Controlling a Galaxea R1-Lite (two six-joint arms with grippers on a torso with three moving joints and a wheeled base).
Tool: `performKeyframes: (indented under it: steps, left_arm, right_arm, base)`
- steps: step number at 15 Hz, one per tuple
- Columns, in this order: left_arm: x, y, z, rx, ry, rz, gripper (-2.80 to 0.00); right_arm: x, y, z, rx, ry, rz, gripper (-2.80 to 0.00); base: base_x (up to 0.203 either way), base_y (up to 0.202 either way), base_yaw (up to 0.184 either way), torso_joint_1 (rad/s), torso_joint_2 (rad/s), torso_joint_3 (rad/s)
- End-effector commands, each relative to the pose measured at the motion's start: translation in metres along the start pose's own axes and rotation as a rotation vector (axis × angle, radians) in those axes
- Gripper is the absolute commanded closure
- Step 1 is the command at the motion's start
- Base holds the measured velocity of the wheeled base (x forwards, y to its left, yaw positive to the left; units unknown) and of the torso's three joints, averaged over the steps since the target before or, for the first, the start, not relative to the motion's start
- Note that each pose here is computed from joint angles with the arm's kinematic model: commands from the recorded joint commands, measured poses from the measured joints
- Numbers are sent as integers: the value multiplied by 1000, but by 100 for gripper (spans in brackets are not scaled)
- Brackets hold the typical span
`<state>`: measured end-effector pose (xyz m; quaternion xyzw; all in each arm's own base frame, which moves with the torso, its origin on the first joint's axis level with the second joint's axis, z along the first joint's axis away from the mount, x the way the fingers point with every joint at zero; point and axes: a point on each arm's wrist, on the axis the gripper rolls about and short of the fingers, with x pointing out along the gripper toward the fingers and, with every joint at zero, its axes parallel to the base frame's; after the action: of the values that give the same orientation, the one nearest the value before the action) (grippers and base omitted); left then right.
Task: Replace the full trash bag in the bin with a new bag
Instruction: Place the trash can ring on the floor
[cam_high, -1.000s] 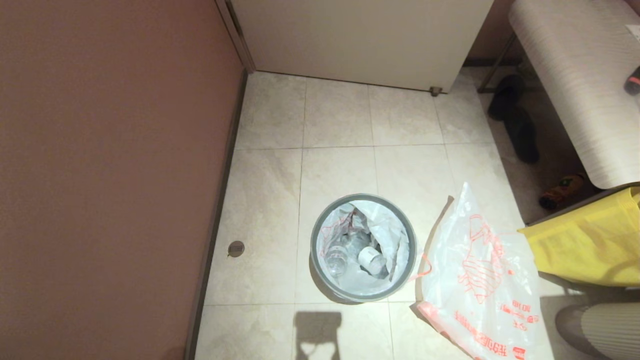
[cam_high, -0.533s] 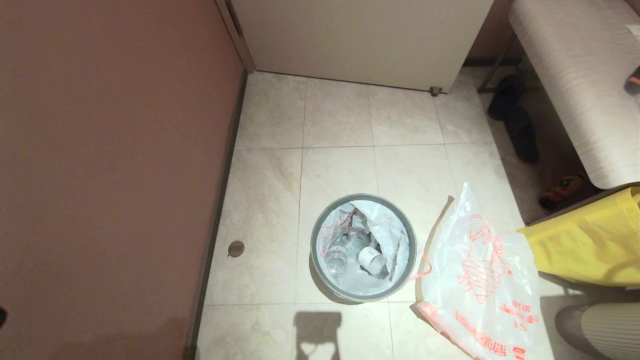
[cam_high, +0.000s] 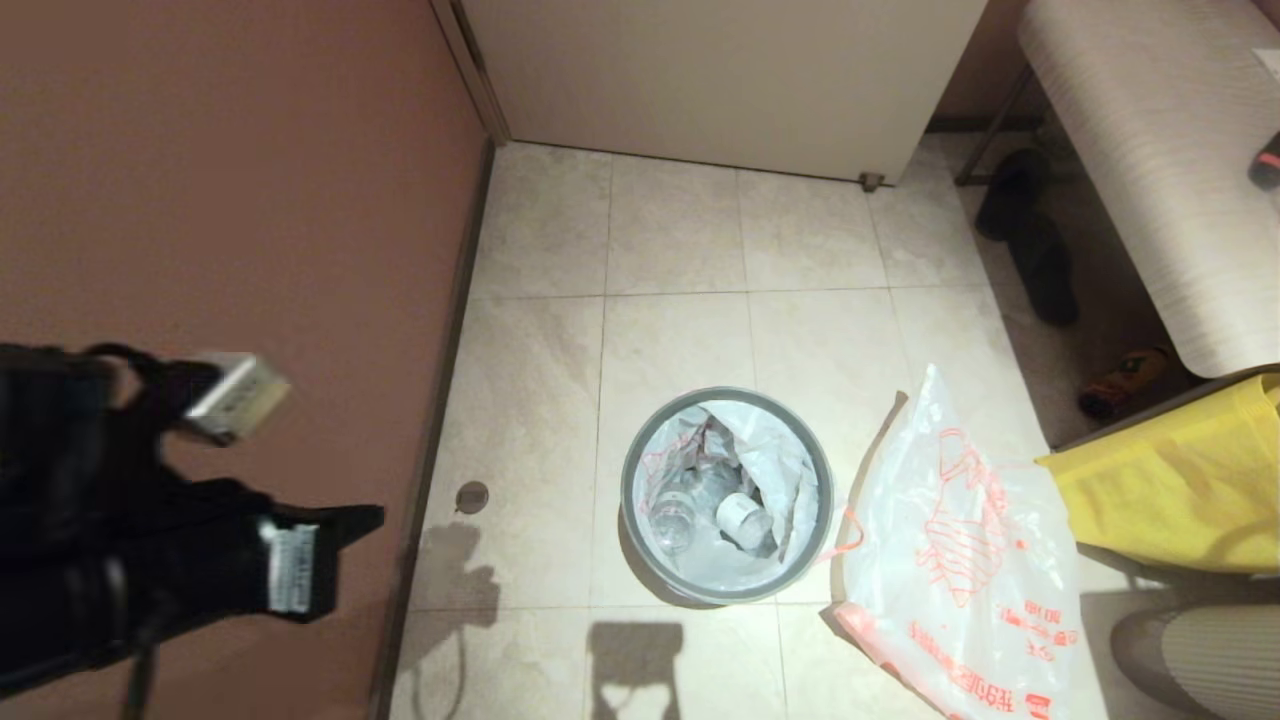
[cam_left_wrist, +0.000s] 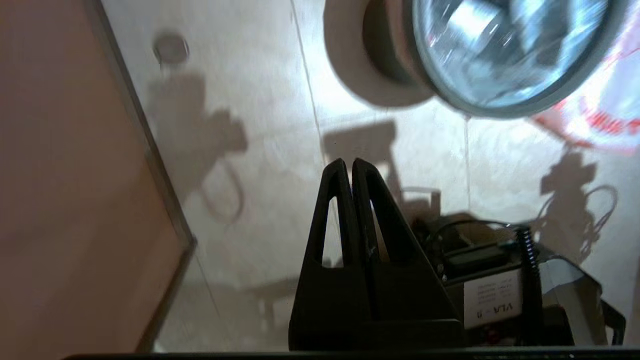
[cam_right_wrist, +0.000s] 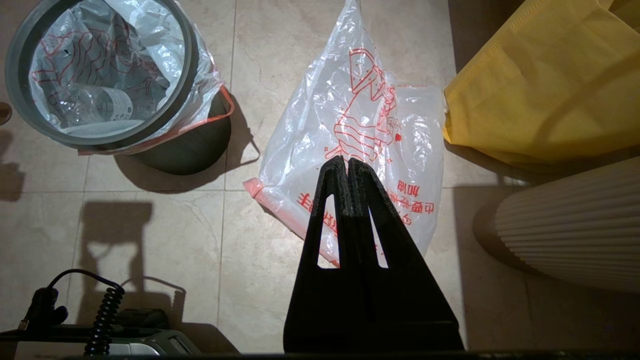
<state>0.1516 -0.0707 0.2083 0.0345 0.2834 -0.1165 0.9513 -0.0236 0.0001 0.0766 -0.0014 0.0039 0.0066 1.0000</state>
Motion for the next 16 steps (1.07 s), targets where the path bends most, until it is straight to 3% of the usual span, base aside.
performKeyframes:
  steps: [1, 4, 7, 11, 12, 16]
  left_arm:
    - [94, -32, -11, 28, 296, 57, 0]
    - [154, -62, -8, -35, 374, 107, 0]
    - [188, -82, 8, -72, 353, 111, 0]
    - [230, -94, 21, -110, 320, 116, 0]
    - [234, -94, 25, -127, 307, 118, -280]
    - [245, -94, 25, -144, 306, 126, -280]
  right_arm:
    - [0, 0, 0, 0, 0, 1, 0]
    - [0, 0, 0, 0, 1, 1, 0]
    - [0, 0, 0, 0, 0, 1, 0]
    - [0, 0, 0, 0, 0, 1, 0]
    - [0, 0, 0, 0, 0, 1, 0]
    - [0, 0, 0, 0, 0, 1, 0]
  base:
    - [0, 0, 0, 0, 0, 0]
    - [0, 0, 0, 0, 0, 0]
    - [0, 0, 0, 0, 0, 0]
    - [0, 0, 0, 0, 0, 0]
    - [0, 0, 0, 0, 0, 0]
    - [0, 0, 0, 0, 0, 0]
